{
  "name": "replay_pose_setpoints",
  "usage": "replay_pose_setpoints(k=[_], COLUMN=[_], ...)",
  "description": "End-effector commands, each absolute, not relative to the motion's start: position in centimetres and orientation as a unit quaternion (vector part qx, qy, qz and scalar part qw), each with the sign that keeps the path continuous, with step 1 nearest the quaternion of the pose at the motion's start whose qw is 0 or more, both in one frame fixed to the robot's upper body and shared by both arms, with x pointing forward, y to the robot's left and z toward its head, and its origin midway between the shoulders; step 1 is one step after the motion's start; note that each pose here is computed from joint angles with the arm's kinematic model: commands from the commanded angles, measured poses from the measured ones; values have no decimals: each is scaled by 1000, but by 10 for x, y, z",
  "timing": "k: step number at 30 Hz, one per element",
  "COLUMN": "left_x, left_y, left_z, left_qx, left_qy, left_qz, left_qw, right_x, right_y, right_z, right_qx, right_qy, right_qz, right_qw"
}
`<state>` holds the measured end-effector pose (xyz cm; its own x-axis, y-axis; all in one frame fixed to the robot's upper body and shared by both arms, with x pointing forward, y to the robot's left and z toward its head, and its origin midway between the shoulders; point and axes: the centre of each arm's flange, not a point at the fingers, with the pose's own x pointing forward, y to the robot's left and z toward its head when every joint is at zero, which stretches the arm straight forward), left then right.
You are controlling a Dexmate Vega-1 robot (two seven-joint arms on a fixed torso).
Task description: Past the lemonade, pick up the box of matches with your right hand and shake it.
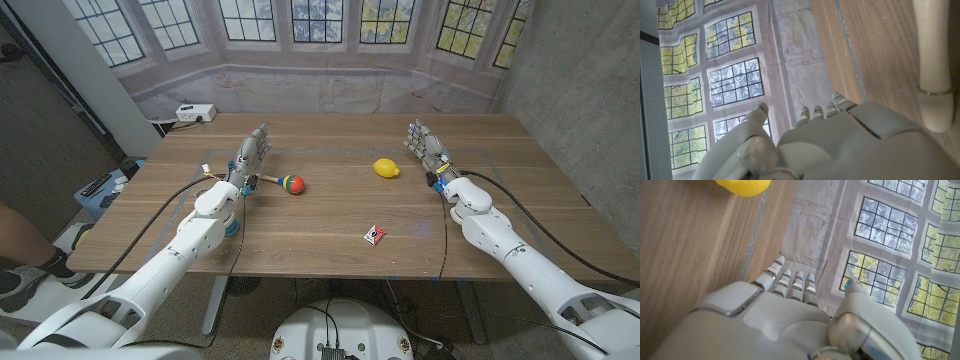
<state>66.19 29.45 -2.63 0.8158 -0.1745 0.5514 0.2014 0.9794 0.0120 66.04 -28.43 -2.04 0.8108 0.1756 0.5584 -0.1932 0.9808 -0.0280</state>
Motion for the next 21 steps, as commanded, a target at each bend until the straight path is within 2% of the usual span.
replay_pose_setpoints(k=[1,21], left_x=[671,668], left_y=[303,296], left_z=[-23,-22], left_qx=[-20,-9], left_qy=[-281,-277], left_qz=[-99,-108], left_qw=[954,955], right_x=[668,632], right_y=[-272,-264], right_z=[-6,2], right_qx=[6,-61], right_qy=[-301,-315], right_qz=[95,104], right_qw=[949,942])
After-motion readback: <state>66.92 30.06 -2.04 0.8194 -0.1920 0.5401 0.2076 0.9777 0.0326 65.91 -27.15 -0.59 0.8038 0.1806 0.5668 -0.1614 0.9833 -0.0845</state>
